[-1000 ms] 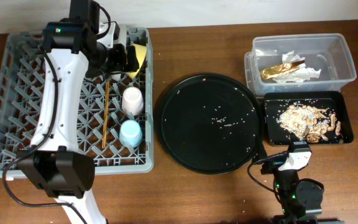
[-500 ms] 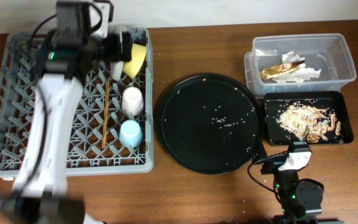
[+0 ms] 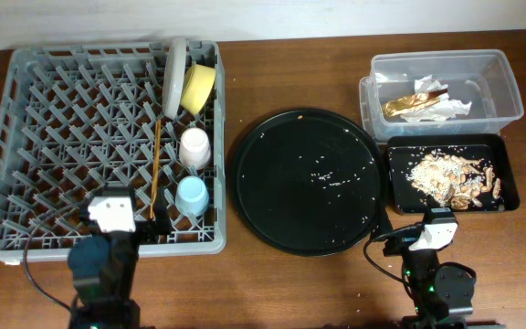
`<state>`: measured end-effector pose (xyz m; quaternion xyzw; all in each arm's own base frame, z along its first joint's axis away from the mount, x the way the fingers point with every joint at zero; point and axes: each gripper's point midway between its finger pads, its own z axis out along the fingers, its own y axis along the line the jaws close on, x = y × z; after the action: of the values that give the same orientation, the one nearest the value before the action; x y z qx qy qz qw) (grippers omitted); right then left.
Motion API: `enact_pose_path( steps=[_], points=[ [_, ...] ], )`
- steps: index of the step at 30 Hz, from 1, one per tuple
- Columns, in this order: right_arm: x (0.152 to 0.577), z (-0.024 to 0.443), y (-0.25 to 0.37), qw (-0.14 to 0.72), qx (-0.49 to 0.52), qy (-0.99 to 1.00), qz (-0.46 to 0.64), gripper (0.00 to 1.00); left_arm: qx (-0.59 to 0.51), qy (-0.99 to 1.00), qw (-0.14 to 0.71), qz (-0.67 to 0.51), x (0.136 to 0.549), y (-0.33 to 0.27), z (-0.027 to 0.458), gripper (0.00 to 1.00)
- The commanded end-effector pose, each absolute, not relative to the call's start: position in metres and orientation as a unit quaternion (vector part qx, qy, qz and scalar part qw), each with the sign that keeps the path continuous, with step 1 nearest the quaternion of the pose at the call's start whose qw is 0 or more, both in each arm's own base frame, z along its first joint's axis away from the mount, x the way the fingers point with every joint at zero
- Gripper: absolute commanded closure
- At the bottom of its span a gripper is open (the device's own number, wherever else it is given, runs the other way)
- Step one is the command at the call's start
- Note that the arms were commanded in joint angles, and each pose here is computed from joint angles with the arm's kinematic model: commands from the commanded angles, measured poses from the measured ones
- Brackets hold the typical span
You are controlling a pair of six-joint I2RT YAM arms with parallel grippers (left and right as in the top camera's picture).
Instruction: Sort waste into correct bins and load items into the dishwasher rack
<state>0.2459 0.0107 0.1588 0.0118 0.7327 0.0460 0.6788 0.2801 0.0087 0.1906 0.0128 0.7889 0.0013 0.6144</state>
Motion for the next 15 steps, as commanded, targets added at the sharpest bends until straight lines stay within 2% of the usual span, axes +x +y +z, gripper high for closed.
enact_pose_path(
  steps=[1, 4, 15],
  points=[
    [0.246, 0.156, 0.011, 0.678, 0.012, 0.733, 0.047, 0.02, 0.018, 0.765, 0.644, 0.011, 0.270, 0.010, 0.166, 0.01],
    [0.246, 0.156, 0.011, 0.678, 0.011, 0.733, 0.047, 0.02, 0.023, 0.749, 0.662, 0.011, 0.262, 0.008, 0.148, 0.01],
    [0.246, 0.156, 0.011, 0.678, 0.011, 0.733, 0.047, 0.02, 0.025, 0.744, 0.667, 0.021, 0.247, 0.008, 0.150, 0.01]
  ],
)
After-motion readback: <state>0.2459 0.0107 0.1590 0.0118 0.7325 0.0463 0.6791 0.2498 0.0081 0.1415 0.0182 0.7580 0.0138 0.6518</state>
